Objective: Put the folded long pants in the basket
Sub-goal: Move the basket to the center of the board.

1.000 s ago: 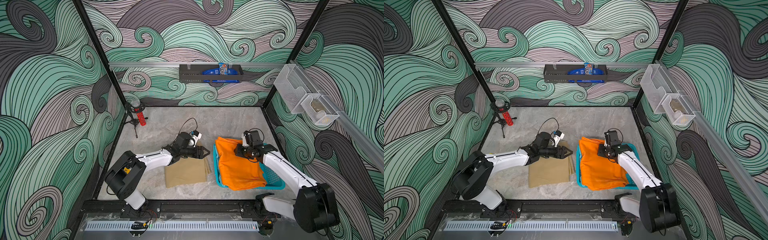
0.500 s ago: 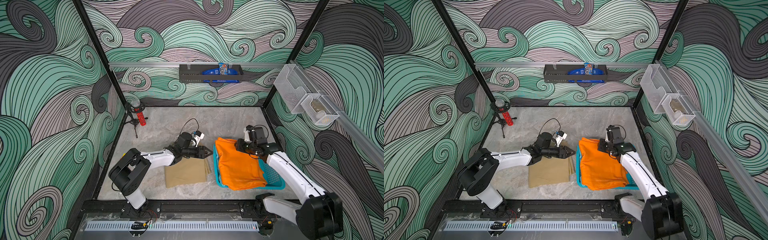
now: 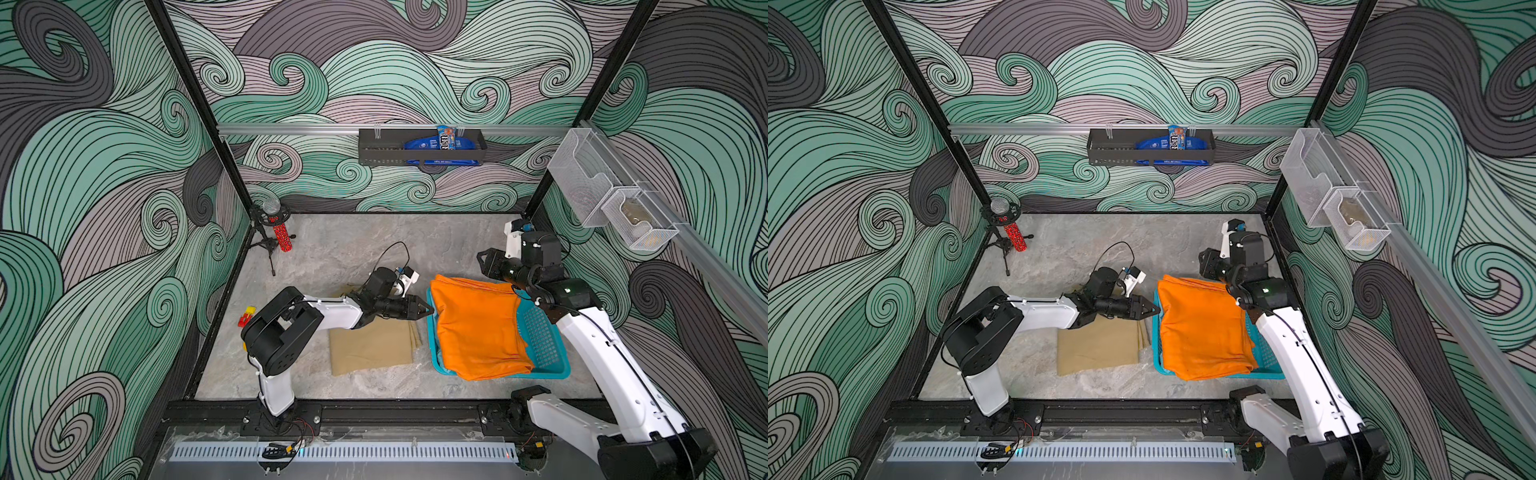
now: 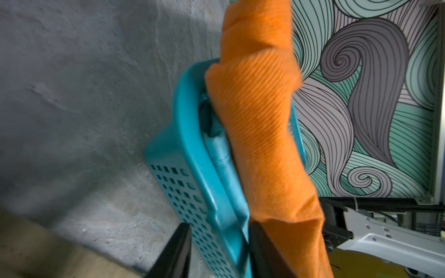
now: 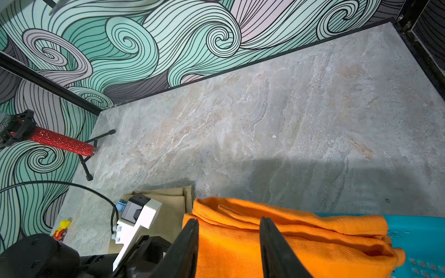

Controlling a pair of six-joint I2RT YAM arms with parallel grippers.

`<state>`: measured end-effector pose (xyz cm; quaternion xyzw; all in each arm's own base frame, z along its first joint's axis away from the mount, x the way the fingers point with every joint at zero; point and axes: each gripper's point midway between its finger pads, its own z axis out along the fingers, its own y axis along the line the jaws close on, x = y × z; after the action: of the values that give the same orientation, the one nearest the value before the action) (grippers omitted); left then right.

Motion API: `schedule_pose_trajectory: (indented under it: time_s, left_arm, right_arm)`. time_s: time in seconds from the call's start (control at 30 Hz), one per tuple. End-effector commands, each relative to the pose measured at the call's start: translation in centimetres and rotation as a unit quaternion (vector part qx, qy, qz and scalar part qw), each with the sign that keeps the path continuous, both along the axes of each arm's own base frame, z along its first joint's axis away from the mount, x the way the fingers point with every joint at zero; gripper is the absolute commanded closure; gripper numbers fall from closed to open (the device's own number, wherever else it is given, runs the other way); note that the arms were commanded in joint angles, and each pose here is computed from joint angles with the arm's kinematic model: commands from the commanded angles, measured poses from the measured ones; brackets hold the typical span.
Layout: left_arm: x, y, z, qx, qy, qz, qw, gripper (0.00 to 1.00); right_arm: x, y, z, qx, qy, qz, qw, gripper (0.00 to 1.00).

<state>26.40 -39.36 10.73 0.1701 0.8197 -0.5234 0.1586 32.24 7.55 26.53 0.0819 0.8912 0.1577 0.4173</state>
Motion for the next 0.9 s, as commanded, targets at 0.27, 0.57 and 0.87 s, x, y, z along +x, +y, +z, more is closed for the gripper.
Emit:
schedule_pose_trajectory:
  time_s: [0.27, 0.57, 0.87]
  left_arm:
    - [1.8, -0.8, 0.3, -0.009, 0.016, 0.03, 0.999, 1.0]
    - [10.7, 1.0, 2.2, -0.063, 0.033, 0.125, 0.99, 1.0]
    - [19.0, 4.4, 2.3, -0.081, 0.029, 0.206, 0.975, 1.0]
  right_arm:
    - [-0.5, -0.6, -2.4, -0.031, 0.032, 0.003, 0.999, 0.55]
    - [-0.6, -0.6, -3.9, -0.038, 0.049, 0.005, 0.998, 0.55]
    - [-0.6, -0.9, -5.6, -0.054, 0.07, 0.007, 0.996, 0.55]
